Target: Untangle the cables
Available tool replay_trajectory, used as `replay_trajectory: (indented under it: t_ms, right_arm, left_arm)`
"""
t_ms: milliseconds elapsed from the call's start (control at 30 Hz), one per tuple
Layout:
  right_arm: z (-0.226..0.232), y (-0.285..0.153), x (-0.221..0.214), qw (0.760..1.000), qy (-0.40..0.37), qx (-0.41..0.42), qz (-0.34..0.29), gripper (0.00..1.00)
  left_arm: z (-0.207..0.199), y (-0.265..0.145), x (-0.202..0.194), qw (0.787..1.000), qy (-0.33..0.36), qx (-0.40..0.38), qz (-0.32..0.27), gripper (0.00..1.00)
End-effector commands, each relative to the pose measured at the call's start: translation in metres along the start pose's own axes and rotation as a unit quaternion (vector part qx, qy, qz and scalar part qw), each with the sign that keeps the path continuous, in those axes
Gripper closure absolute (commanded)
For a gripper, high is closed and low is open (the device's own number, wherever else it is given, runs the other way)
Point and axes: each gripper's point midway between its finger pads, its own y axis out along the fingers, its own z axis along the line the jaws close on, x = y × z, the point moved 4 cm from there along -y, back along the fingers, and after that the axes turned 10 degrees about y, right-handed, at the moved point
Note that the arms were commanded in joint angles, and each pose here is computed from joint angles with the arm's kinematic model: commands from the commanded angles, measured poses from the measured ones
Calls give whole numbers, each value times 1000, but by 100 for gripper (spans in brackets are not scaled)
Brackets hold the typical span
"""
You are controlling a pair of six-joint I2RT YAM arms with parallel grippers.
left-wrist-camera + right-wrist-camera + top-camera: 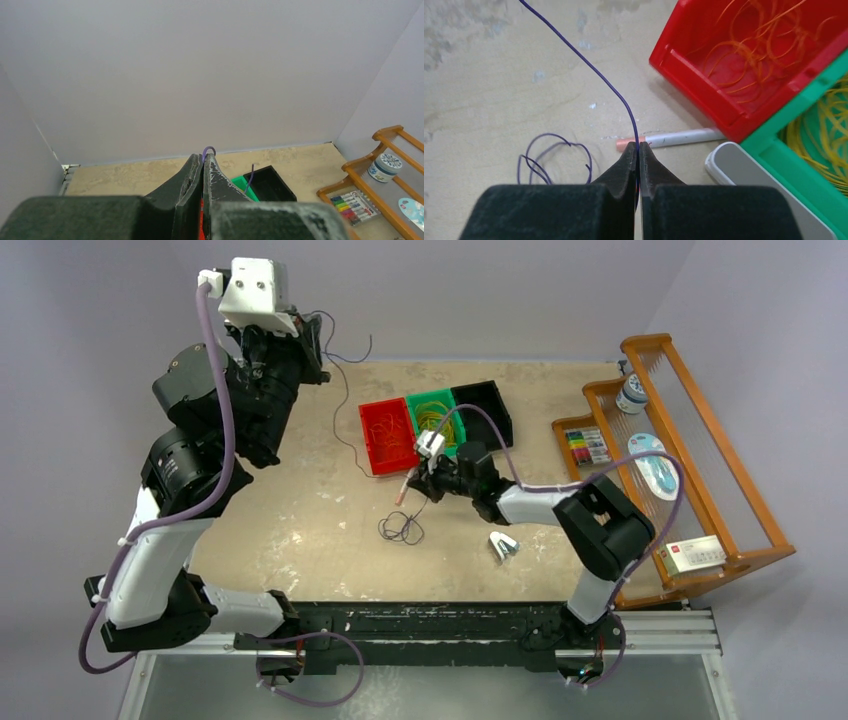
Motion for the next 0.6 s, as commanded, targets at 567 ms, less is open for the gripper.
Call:
replay_trajectory:
  t_ms: [567]
  right_arm:
    - [57,-121,185,980,-9,-50,-194,100]
  left_arm:
    - [2,-7,-97,992,-19,93,80,100]
